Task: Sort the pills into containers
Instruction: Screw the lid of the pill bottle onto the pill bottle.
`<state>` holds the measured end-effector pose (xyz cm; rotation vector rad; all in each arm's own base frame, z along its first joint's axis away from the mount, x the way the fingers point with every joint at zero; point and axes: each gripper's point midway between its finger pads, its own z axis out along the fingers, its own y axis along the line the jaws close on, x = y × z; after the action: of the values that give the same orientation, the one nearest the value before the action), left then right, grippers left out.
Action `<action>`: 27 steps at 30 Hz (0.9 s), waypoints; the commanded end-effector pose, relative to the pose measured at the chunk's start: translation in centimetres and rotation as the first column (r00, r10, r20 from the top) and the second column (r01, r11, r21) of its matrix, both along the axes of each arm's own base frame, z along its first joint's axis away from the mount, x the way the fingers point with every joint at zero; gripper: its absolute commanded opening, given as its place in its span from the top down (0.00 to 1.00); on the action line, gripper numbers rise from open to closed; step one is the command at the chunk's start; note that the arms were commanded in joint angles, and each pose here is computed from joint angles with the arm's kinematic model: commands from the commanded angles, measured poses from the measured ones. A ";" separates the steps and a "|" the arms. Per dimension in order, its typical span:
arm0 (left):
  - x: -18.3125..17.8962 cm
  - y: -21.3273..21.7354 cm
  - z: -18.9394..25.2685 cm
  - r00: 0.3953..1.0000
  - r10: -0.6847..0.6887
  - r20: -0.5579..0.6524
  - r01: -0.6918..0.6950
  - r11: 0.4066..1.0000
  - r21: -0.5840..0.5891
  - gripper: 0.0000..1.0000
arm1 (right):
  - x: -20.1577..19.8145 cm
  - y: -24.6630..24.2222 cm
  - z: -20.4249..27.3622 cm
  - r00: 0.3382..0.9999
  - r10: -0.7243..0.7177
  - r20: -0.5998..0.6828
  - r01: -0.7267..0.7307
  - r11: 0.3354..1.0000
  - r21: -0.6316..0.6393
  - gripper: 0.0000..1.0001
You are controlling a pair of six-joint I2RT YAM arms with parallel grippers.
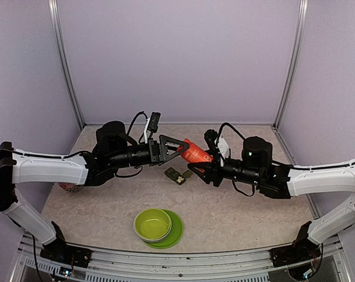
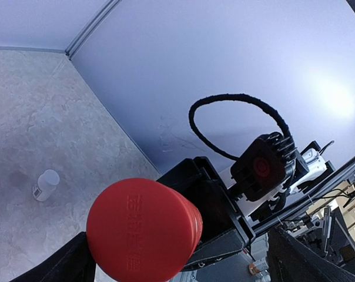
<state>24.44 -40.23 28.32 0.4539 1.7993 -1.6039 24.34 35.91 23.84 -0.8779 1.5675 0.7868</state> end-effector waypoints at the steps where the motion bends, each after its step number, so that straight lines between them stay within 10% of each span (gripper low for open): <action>1: -0.7 -0.4 2.5 0.997 -0.033 0.065 0.037 0.997 -0.068 0.01 | 0.3 1.3 -0.1 1.000 -0.001 0.025 0.001 1.000 -0.019 0.59; 27: -1.1 0.2 4.0 0.992 -0.019 0.128 0.030 0.996 -0.087 0.01 | -3.7 5.1 -2.7 0.975 0.222 -0.019 -0.223 0.973 -0.061 0.60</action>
<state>24.85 -40.08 28.10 0.4510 1.7995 -1.5795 22.00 40.21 22.23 -1.0404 1.5145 0.8753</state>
